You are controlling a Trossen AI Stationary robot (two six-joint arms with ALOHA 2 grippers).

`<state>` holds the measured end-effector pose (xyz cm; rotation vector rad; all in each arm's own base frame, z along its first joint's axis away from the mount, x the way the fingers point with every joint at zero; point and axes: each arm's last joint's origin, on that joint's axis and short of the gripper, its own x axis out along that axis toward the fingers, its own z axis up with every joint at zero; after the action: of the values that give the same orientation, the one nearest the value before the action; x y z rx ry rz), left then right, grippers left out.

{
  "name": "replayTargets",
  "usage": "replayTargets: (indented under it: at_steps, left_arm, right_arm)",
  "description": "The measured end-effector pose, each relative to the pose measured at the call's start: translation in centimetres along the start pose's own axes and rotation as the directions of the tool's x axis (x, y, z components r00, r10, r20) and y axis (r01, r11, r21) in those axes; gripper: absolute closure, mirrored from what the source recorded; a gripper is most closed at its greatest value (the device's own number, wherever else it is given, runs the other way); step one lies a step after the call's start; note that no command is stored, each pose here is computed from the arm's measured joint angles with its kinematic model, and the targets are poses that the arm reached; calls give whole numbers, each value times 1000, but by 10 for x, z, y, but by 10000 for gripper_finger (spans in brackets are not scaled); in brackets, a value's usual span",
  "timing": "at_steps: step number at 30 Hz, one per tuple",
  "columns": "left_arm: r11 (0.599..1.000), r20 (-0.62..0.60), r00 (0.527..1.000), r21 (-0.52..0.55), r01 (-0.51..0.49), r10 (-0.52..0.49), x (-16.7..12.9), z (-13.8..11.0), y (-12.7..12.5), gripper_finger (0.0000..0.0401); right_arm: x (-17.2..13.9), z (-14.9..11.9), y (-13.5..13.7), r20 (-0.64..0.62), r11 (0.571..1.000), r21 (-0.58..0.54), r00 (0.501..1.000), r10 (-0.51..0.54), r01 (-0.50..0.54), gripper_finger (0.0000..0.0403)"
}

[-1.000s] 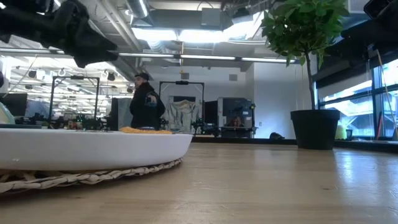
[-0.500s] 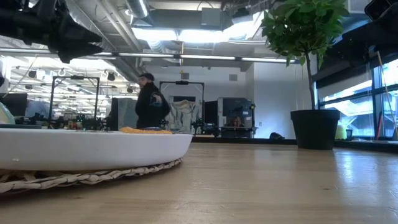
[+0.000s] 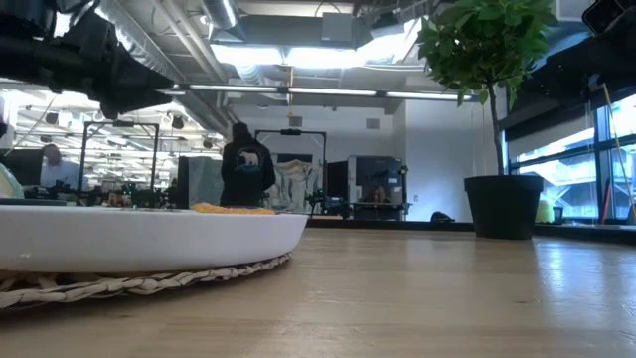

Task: Pick & Place donuts
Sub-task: Return to Home Position

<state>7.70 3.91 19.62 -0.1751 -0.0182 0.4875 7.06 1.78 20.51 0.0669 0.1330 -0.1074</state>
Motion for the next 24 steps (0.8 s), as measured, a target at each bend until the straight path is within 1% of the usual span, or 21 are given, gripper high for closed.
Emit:
replayTargets:
  at_steps: [10, 18, 22, 24]
  left_arm:
    - [999, -21, 999, -17, -36, 35, 8, -24, 7, 173]
    - [999, -3, 999, -5, -50, 50, 9, -24, 9, 173]
    - [1000, 47, 999, 0, -23, 23, 11, -27, 9, 173]
    - [1000, 53, 998, 4, -30, 30, 11, -27, 10, 173]
  right_arm:
    - [0, 0, 0, 2, 1000, 3, 1000, 0, 0, 119]
    - [0, 1, 0, 5, 1000, 6, 1000, 0, 0, 119]
    - [0, 1, 0, 11, 1000, 13, 1000, 0, 0, 119]
    - [0, 2, 0, 21, 1000, 18, 1000, 2, -2, 119]
